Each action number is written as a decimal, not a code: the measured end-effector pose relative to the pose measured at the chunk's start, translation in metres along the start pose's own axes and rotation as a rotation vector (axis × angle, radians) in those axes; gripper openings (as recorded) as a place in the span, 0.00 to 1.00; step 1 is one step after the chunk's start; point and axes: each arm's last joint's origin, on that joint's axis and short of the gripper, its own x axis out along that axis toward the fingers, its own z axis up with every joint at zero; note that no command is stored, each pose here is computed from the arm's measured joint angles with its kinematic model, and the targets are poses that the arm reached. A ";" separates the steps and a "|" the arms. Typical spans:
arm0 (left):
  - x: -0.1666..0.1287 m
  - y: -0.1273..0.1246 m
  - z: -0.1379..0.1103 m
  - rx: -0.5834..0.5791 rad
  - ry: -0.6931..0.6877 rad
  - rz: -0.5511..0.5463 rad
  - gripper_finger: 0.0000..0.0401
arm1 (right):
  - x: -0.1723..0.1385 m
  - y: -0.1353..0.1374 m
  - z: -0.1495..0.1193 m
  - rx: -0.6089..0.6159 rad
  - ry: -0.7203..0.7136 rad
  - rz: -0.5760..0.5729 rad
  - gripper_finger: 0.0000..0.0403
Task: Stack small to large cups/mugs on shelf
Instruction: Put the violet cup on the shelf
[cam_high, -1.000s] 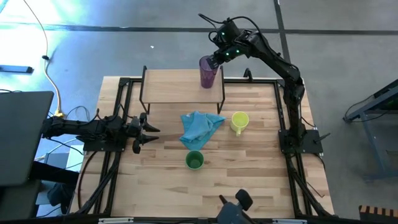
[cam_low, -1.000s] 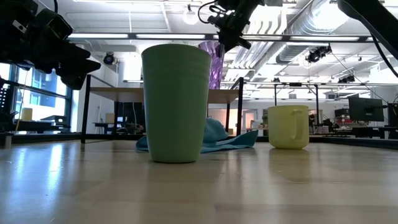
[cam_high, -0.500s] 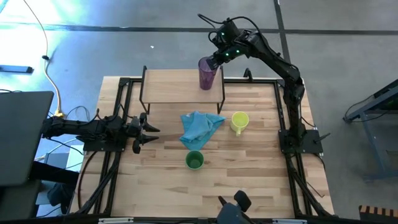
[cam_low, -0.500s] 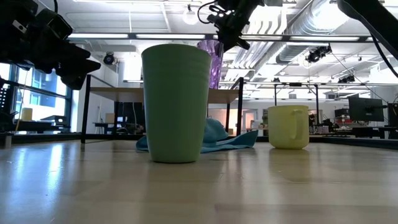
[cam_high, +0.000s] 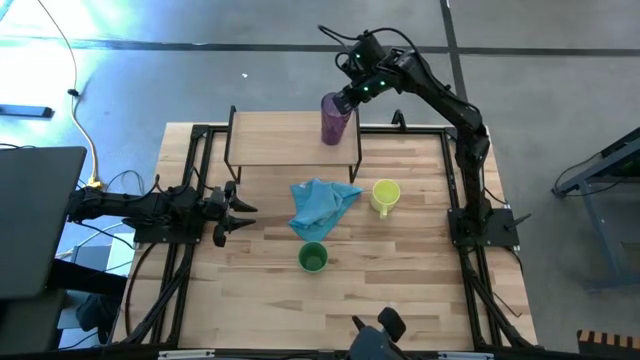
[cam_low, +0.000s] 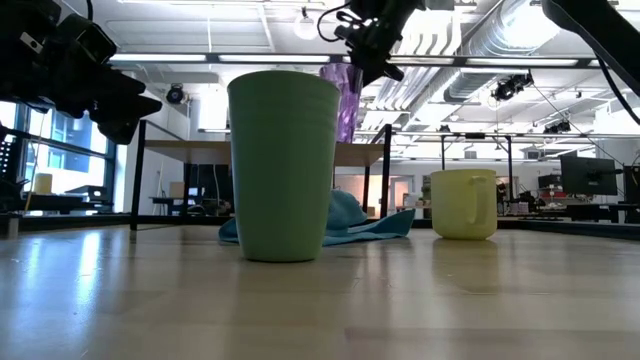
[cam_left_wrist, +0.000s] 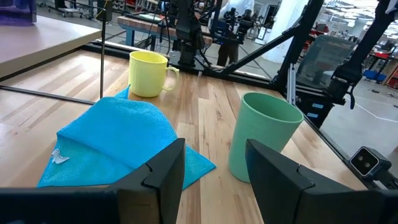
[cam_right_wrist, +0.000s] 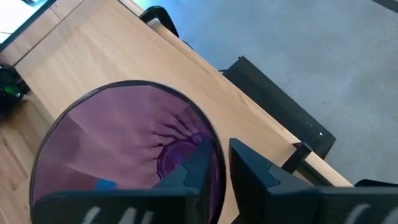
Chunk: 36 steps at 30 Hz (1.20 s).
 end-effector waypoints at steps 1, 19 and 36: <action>0.000 0.000 0.000 0.000 0.000 0.000 0.39 | 0.000 0.000 0.000 0.001 0.001 0.000 0.14; 0.000 0.000 0.000 0.000 0.000 0.000 0.39 | 0.000 0.002 0.000 -0.006 0.000 0.005 0.16; 0.000 0.000 0.000 0.000 0.001 0.000 0.39 | 0.000 0.009 0.000 -0.038 -0.019 0.024 0.34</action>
